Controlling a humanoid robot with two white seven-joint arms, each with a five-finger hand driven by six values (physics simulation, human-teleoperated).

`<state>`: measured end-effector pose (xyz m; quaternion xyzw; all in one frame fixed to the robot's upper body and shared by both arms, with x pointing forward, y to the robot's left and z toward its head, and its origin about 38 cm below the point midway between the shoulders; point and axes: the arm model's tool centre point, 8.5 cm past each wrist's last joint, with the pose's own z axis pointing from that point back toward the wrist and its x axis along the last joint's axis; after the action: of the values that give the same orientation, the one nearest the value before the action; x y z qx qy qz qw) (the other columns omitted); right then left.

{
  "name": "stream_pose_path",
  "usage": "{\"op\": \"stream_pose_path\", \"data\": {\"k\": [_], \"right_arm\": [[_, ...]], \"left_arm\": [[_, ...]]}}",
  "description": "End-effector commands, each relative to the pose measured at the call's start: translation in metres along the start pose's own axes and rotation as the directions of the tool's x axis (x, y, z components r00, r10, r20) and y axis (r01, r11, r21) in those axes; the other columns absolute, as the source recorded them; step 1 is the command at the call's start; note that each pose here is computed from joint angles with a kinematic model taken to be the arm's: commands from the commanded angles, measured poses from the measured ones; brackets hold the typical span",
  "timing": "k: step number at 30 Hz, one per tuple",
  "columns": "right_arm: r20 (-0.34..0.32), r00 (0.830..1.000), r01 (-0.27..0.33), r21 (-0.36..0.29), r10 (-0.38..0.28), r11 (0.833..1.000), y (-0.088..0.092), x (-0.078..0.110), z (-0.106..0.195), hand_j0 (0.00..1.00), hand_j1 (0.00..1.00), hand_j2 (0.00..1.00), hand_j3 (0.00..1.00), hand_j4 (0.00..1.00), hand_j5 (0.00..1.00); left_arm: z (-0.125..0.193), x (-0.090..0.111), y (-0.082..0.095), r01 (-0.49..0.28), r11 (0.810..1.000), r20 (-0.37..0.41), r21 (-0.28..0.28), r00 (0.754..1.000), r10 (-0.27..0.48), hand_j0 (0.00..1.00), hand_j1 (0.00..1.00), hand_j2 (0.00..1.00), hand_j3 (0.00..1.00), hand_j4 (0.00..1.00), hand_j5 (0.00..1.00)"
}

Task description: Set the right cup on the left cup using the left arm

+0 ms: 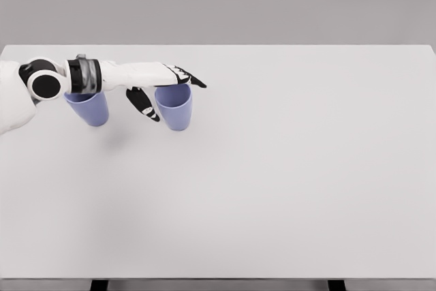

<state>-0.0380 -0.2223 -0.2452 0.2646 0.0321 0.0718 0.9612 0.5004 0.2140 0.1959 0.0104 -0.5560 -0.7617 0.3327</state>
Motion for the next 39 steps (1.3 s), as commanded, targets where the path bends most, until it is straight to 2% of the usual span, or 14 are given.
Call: {"op": "stream_pose_path", "data": {"k": [1,2,3,7,9,10,15,19,21,25,32,39], "right_arm": [[-0.002,1.000,0.000,0.001,0.000,1.000,0.000,-0.001,0.000,1.00,1.00,1.00,1.00,1.00,1.00],[-0.001,1.000,-0.001,0.001,0.001,1.000,0.000,0.000,0.000,1.00,1.00,1.00,1.00,1.00,1.00],[-0.001,1.000,-0.001,0.001,0.001,1.000,0.000,0.000,0.000,1.00,1.00,1.00,1.00,1.00,1.00],[-0.001,1.000,-0.001,0.001,0.001,1.000,0.000,0.000,0.000,1.00,1.00,1.00,1.00,1.00,1.00],[-0.001,1.000,-0.001,0.001,0.001,1.000,0.000,0.000,0.000,1.00,1.00,1.00,1.00,1.00,1.00],[-0.002,1.000,0.000,0.001,0.000,1.000,0.000,-0.001,0.000,1.00,1.00,1.00,1.00,1.00,1.00],[-0.002,1.000,0.000,0.001,0.000,1.000,0.000,-0.001,0.000,1.00,1.00,1.00,1.00,1.00,1.00],[-0.001,1.000,-0.001,0.001,0.001,1.000,0.000,0.000,0.000,1.00,1.00,1.00,1.00,1.00,1.00],[-0.001,1.000,-0.001,0.001,0.001,1.000,0.000,0.000,0.000,1.00,1.00,1.00,1.00,1.00,1.00],[-0.001,1.000,-0.001,0.001,0.001,1.000,0.000,0.000,0.000,1.00,1.00,1.00,1.00,1.00,1.00],[-0.001,1.000,-0.001,0.001,0.001,1.000,0.000,0.000,0.000,1.00,1.00,1.00,1.00,1.00,1.00],[-0.001,1.000,-0.001,0.001,0.001,1.000,0.000,0.000,0.000,1.00,1.00,1.00,1.00,1.00,1.00]], "left_arm": [[0.000,0.000,0.001,-0.006,1.000,-0.001,0.006,1.000,0.006,1.00,1.00,1.00,1.00,1.00,1.00],[0.000,0.000,-0.001,-0.009,1.000,0.001,0.007,1.000,0.009,0.97,0.97,0.97,0.97,0.97,0.97],[0.001,0.000,0.002,-0.009,1.000,0.001,0.017,1.000,0.009,0.89,0.89,0.89,0.89,0.89,0.89],[0.001,-0.001,-0.003,-0.015,1.000,0.002,0.008,1.000,0.015,0.82,0.82,0.82,0.82,0.82,0.82],[0.003,-0.002,-0.004,-0.016,1.000,-0.003,0.008,1.000,0.016,0.75,0.75,0.75,0.75,0.75,0.75],[0.004,-0.003,-0.003,-0.017,1.000,-0.006,0.009,1.000,0.017,0.69,0.69,0.69,0.69,0.69,0.69],[0.007,-0.004,-0.002,-0.023,1.000,-0.008,0.021,1.000,0.023,0.58,0.58,0.58,0.58,0.58,0.58],[0.007,-0.001,0.002,-0.018,0.999,0.000,0.028,1.000,0.018,0.55,0.55,0.55,0.55,0.55,0.55],[0.007,0.001,0.006,-0.012,0.999,0.004,0.035,1.000,0.012,0.49,0.49,0.49,0.49,0.49,0.49],[0.018,0.008,0.019,0.018,0.999,0.016,0.046,1.000,-0.019,0.47,0.47,0.47,0.47,0.47,0.47],[0.078,0.028,0.050,0.055,0.993,0.032,0.107,0.998,-0.058,0.45,0.45,0.45,0.45,0.45,0.45],[0.120,0.036,0.068,0.088,0.986,0.001,0.142,0.996,-0.089,0.45,0.45,0.45,0.45,0.45,0.45]]}}
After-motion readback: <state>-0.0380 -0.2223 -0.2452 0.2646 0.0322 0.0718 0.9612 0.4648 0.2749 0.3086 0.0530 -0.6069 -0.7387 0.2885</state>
